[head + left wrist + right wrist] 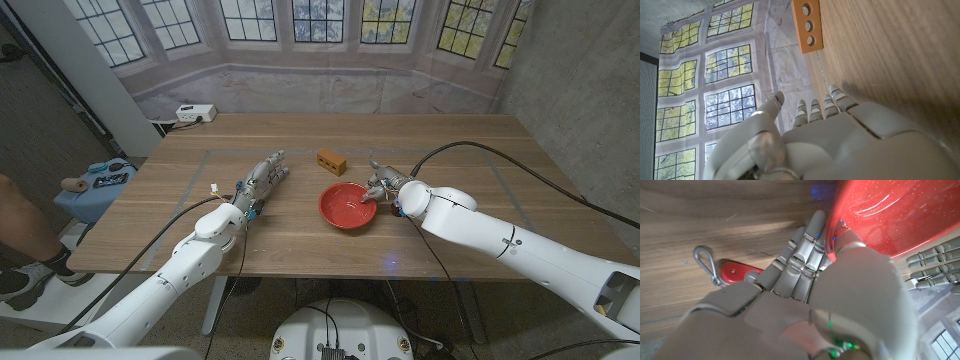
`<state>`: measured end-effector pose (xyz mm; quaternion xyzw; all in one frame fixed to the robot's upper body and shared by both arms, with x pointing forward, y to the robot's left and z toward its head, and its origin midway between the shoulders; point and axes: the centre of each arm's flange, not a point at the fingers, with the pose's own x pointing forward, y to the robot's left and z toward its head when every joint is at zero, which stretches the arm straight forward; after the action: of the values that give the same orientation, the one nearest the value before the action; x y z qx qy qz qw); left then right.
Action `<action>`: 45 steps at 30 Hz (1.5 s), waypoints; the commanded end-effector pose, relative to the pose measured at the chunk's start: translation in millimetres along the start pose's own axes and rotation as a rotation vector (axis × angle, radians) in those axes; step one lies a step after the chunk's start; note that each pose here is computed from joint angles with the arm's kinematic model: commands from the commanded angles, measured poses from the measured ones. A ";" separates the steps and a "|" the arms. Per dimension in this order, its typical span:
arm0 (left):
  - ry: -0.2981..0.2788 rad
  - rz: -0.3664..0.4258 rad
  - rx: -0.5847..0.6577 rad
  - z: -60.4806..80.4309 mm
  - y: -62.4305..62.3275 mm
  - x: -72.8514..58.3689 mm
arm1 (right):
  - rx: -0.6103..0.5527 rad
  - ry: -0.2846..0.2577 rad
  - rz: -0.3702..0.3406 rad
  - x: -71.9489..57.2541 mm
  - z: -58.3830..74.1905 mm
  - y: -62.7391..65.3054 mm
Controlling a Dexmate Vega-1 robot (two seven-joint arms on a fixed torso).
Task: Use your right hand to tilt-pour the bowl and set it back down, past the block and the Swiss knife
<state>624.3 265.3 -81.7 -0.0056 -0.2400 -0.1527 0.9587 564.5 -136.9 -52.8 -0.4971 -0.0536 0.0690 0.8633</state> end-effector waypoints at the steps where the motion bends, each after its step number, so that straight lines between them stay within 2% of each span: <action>1: 0.005 -0.007 -0.004 -1.8 0.8 2.4 | -0.014 -0.013 0.023 -1.6 3.7 -0.8; 22: 0.010 -0.015 -0.008 -3.0 7.2 8.1 | -0.053 -0.034 0.076 0.3 15.8 -3.3; 37: 0.014 -0.036 -0.007 -0.5 11.1 20.0 | -0.075 -0.046 0.050 0.6 24.7 -12.3; 45: 0.022 -0.054 -0.003 1.0 11.3 25.6 | -0.090 -0.057 0.048 4.9 26.8 -19.8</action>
<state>642.5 269.7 -73.4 -0.0041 -0.2339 -0.1687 0.9575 562.7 -123.0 -31.8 -0.5261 -0.0605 0.1030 0.8420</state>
